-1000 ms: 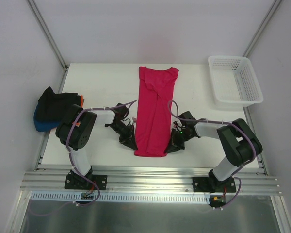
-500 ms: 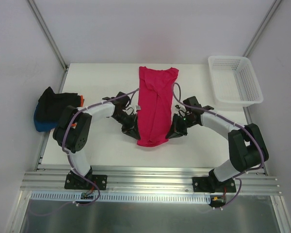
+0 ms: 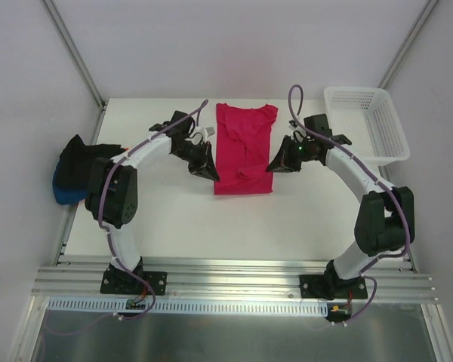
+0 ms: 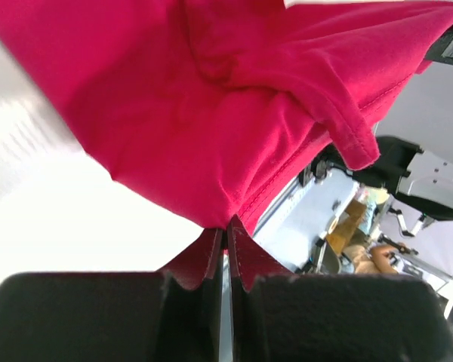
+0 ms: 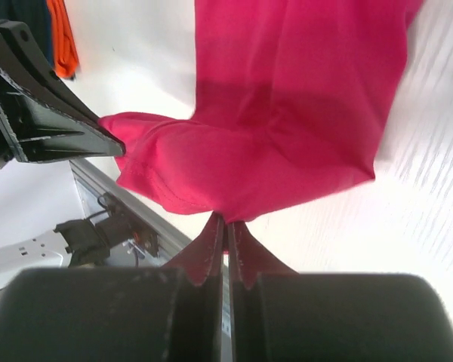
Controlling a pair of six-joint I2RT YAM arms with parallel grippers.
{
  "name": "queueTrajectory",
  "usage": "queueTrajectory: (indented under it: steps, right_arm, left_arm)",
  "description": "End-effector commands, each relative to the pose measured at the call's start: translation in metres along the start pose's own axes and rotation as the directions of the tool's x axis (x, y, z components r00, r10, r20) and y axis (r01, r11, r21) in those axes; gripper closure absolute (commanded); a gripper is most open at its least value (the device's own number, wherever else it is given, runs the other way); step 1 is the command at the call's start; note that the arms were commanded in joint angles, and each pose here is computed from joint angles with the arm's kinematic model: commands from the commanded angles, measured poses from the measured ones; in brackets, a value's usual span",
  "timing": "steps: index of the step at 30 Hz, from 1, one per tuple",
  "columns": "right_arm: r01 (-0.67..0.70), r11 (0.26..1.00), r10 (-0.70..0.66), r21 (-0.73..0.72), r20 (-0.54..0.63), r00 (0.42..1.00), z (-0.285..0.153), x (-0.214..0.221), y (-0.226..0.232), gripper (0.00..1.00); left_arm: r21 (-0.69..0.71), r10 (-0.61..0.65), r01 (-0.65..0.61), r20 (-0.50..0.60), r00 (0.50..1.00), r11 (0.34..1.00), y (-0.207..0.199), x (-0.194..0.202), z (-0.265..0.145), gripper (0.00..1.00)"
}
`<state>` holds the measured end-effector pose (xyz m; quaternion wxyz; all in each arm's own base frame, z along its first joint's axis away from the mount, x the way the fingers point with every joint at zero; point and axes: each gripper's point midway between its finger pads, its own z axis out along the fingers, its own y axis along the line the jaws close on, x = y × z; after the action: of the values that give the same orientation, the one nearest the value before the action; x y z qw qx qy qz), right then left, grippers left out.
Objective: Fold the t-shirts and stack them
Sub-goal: Fold the folded rectangular tshirt in 1/3 of the way
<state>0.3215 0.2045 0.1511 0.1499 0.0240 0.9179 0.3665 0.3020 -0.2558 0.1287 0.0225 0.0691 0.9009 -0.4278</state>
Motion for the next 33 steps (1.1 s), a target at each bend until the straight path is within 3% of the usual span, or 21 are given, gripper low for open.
queueTrajectory:
  steps: [1,12,24,26,27,29,30,33]
  right_arm:
    - [0.045,0.999,-0.045,-0.005,0.058,0.997,0.0,-0.03,0.004,1.0]
    - [0.04,0.999,-0.041,0.018,0.076,0.996,0.019,-0.055,-0.015,1.0]
    - [0.092,0.995,-0.098,0.043,0.158,0.983,0.057,-0.132,-0.035,1.0]
    - [0.091,0.993,-0.105,0.081,0.177,0.979,0.064,-0.144,-0.041,0.6]
    - [0.082,0.99,-0.101,0.114,0.17,0.98,0.073,-0.145,-0.053,0.48]
    - [0.088,0.988,-0.11,0.124,0.177,0.978,0.072,-0.15,-0.054,0.27]
    - [0.107,0.986,-0.128,0.126,0.175,0.976,0.07,-0.151,-0.053,0.22]
    - [0.097,0.984,-0.125,0.151,0.191,0.974,0.052,-0.148,-0.054,0.19]
  left_arm:
    - [0.01,0.061,-0.061,0.031,0.998,0.998,-0.008,-0.026,-0.003,1.0]
    - [-0.021,0.054,-0.052,0.08,0.995,0.998,0.016,-0.071,-0.001,1.0]
    - [-0.105,0.124,-0.107,0.178,0.976,0.989,0.043,-0.148,0.011,1.0]
    - [-0.189,0.129,-0.091,0.202,0.971,0.978,0.066,-0.162,0.017,0.95]
    - [-0.219,0.154,-0.105,0.222,0.963,0.97,0.068,-0.171,0.014,0.79]
    - [-0.287,0.176,-0.103,0.242,0.954,0.952,0.078,-0.18,0.012,0.57]
    - [-0.345,0.206,-0.108,0.26,0.943,0.932,0.085,-0.187,0.004,0.44]
    - [-0.397,0.23,-0.1,0.296,0.927,0.912,0.08,-0.189,-0.017,0.34]
